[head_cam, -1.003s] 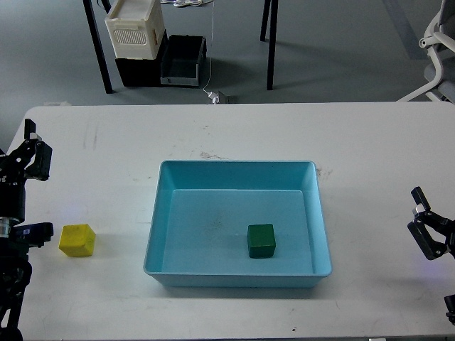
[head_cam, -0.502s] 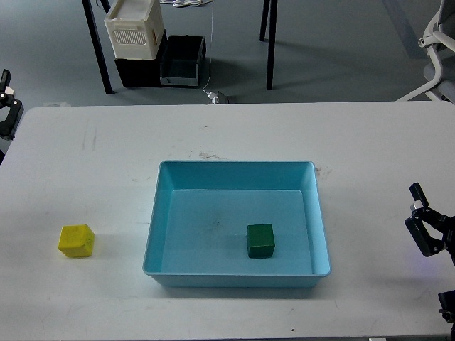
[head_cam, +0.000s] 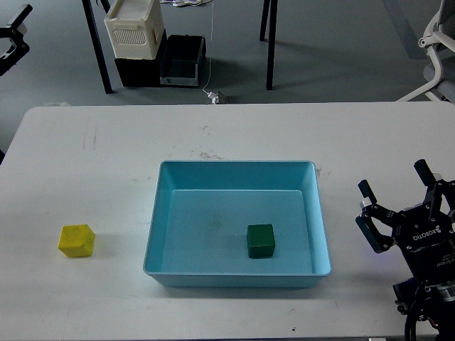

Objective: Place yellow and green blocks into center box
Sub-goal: 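Move the left gripper aside, uncovering the yellow cube, then swing the left gripper over and lower it onto the yellow cube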

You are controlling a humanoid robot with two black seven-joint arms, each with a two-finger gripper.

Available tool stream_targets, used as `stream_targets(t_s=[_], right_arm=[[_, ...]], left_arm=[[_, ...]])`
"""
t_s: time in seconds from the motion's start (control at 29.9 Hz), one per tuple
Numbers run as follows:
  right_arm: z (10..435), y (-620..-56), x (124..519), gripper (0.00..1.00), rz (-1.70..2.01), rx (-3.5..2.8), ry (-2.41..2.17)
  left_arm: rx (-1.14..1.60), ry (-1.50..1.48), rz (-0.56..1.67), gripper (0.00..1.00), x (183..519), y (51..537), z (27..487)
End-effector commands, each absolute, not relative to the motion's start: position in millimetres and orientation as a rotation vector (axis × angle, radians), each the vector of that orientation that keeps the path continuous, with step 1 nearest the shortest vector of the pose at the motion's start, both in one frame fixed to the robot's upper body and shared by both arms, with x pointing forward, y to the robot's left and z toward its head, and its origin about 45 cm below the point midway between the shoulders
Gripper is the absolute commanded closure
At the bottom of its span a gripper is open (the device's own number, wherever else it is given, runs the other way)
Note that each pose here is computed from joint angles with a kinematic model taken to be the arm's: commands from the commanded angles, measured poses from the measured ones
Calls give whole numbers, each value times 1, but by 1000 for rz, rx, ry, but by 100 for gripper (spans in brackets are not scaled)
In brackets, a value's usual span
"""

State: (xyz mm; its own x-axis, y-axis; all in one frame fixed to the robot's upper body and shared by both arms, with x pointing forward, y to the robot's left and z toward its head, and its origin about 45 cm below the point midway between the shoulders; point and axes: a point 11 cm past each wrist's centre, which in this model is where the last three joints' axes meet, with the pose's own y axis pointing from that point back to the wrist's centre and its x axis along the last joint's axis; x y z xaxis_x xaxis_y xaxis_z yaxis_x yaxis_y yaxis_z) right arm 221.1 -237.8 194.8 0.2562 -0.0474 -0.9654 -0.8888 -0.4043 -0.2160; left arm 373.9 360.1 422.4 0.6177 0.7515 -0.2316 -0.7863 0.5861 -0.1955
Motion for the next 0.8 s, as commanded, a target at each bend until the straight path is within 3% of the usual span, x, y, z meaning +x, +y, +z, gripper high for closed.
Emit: stream_targets(t_s=[0.0,0.23,0.57,0.77], right_arm=[[191,-220,217,0,1280,-1743,862],[190,-205,214,0,1256,-1857,882],[195,-201,220,0,1239,-1862,859],[197,-201,223,0,1227,-1848,857]], left_arm=[[-164,58,839,0,381,335,429],[67,-52,729,0,389,292,419],[294,-198,644,0,393,269,414],[433,-207,512,0,408,216,386]])
